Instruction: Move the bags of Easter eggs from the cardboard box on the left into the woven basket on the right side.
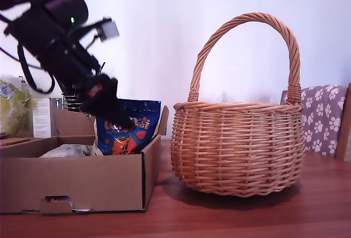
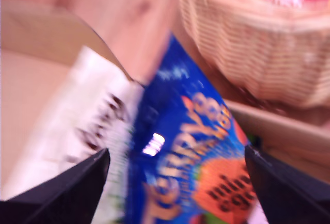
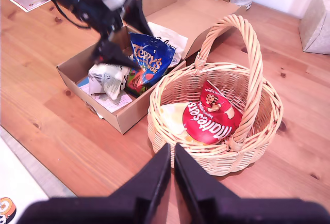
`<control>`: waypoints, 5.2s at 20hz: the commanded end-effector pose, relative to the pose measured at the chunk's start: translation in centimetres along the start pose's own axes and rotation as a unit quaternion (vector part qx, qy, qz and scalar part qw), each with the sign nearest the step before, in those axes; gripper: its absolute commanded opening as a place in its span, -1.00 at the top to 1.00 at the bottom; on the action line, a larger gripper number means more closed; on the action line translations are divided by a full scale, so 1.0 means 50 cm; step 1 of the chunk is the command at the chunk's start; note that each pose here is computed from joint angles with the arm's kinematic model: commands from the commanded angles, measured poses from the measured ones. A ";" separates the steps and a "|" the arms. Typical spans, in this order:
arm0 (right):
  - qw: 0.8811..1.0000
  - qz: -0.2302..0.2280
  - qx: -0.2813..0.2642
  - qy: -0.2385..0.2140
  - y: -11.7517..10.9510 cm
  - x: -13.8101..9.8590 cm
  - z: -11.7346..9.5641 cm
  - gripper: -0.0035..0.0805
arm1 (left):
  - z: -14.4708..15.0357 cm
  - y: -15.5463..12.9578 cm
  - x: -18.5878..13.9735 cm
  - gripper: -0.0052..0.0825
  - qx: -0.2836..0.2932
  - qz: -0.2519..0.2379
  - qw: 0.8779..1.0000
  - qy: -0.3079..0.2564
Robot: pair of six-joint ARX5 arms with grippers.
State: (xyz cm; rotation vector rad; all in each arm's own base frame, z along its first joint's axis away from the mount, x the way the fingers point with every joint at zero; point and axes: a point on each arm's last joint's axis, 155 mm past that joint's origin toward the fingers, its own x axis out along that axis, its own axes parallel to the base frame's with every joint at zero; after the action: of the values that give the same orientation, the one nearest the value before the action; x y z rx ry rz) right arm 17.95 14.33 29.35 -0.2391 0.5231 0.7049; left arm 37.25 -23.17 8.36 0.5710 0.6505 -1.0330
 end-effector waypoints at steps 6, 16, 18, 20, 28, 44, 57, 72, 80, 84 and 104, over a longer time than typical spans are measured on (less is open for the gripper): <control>1.000 0.002 -0.001 -0.006 0.002 -0.002 0.007 0.95 | -0.025 -0.045 0.026 -0.52 -0.011 -0.043 0.999 0.025; 1.000 0.001 -0.002 -0.012 0.001 0.001 0.015 0.95 | 0.000 -0.023 0.023 0.88 0.004 -0.029 0.999 0.014; 1.000 0.001 -0.002 -0.012 0.001 0.001 0.015 0.95 | 0.038 -0.012 -0.011 0.88 0.012 -0.018 1.000 0.000; 1.000 0.001 -0.002 -0.012 0.001 0.001 0.015 0.95 | 0.077 -0.007 -0.056 0.88 0.022 -0.003 1.000 -0.019; 1.000 0.000 -0.003 -0.024 -0.001 0.001 0.027 0.95 | 0.247 -0.123 -0.228 0.88 0.015 -0.079 0.982 -0.172; 1.000 0.000 -0.003 -0.027 -0.001 0.001 0.030 0.95 | 0.361 -0.193 0.071 0.88 0.189 -0.019 0.953 -0.238; 1.000 0.000 -0.003 -0.027 -0.001 0.001 0.030 0.95 | 0.360 -0.097 0.145 0.86 0.245 0.144 0.934 -0.217; 1.000 0.000 -0.003 -0.028 -0.001 0.001 0.031 0.95 | 0.363 -0.146 0.052 -0.33 0.230 0.122 0.952 -0.161; 1.000 0.000 -0.003 -0.028 -0.001 0.001 0.031 0.95 | 0.307 -0.120 0.019 -0.08 0.189 0.127 0.970 -0.086; 1.000 0.000 -0.003 -0.028 -0.001 0.001 0.031 0.95 | 0.284 -0.141 -0.065 0.61 0.164 0.107 0.979 -0.056; 0.987 0.157 -0.028 -0.013 0.123 0.070 0.056 0.95 | -0.038 -0.036 -0.211 -0.09 -0.157 0.031 0.986 0.051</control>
State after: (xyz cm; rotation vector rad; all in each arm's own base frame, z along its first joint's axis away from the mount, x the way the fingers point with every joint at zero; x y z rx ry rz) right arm 17.66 21.95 28.34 -0.2039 0.5788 1.0123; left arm 31.44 -16.53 16.39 0.3861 0.8029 -0.8273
